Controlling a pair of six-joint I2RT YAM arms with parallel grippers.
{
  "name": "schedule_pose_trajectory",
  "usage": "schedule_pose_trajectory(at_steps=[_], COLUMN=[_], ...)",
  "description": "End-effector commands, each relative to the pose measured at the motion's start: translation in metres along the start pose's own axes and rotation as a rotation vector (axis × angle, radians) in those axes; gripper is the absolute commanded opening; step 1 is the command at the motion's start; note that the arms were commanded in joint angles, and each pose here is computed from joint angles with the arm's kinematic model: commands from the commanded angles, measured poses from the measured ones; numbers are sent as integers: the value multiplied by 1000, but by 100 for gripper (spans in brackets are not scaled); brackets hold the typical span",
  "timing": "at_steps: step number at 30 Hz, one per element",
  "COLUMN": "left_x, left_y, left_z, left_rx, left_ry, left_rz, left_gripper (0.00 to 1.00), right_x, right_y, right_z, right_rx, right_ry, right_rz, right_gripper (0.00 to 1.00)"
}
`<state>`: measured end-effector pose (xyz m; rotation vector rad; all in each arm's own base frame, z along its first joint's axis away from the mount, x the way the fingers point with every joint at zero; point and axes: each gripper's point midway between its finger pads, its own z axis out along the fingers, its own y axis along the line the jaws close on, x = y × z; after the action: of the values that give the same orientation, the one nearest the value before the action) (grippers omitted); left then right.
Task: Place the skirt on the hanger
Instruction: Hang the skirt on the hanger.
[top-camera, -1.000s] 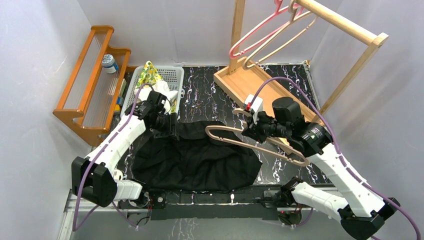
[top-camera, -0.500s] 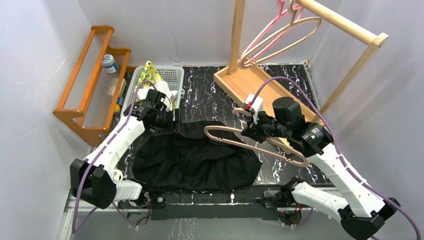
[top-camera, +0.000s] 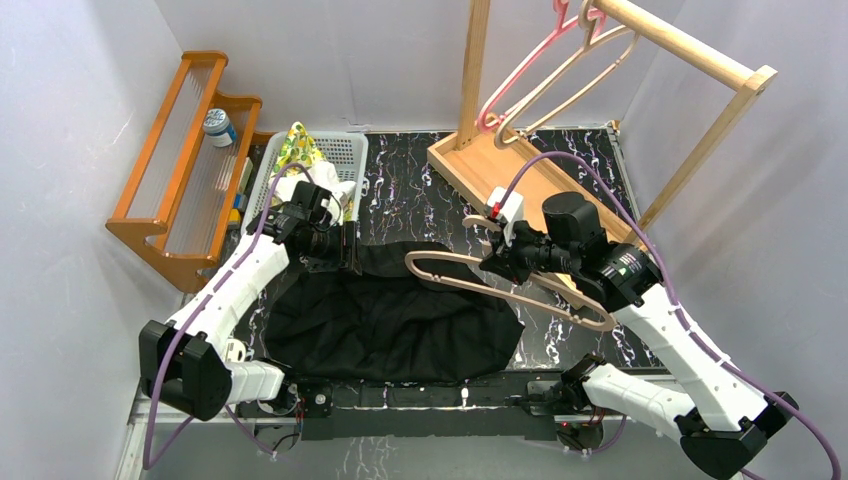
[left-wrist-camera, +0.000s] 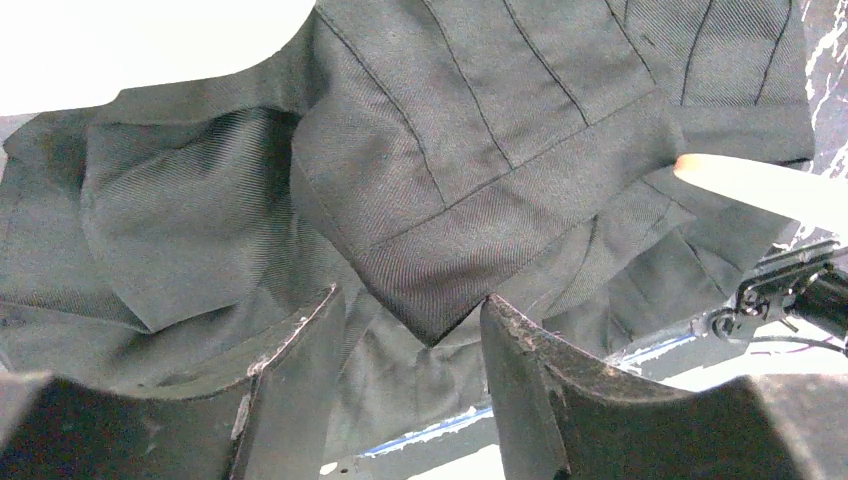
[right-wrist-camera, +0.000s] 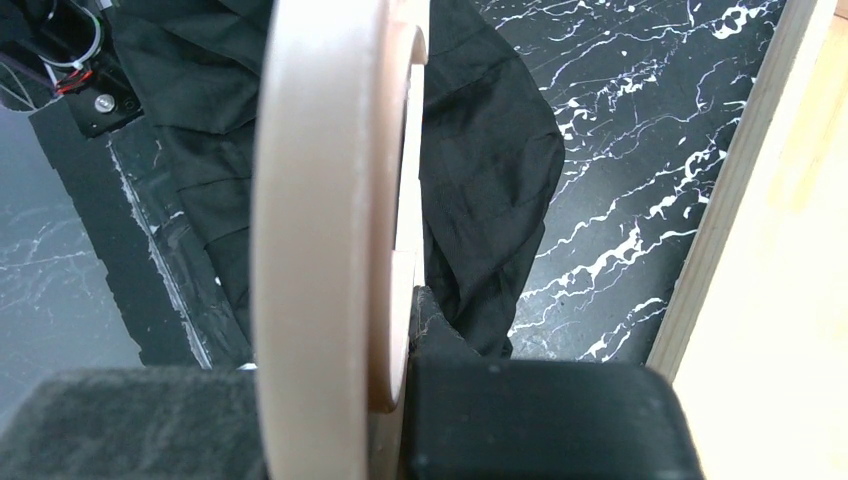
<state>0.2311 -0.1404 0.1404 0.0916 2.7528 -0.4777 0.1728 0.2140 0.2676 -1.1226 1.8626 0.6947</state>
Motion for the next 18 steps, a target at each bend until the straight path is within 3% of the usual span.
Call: schedule_pose_trajectory(at_steps=[1,10,18], left_x=[-8,-22,-17], left_y=[5,9,8], left_z=[-7,4,16], left_rx=[-39,-73,-67], left_ry=[-59,-92,-49], left_rz=[-18,-59,-106], left_gripper=[50,50,30], right_x=[-29,-28,-34], right_y=[4,4,-6], right_z=[-5,-3,3], right_rx=[-29,-46,-9], right_ry=[-93,-71,-87], right_rz=[-57,-90,-119], right_gripper=[0,0,0])
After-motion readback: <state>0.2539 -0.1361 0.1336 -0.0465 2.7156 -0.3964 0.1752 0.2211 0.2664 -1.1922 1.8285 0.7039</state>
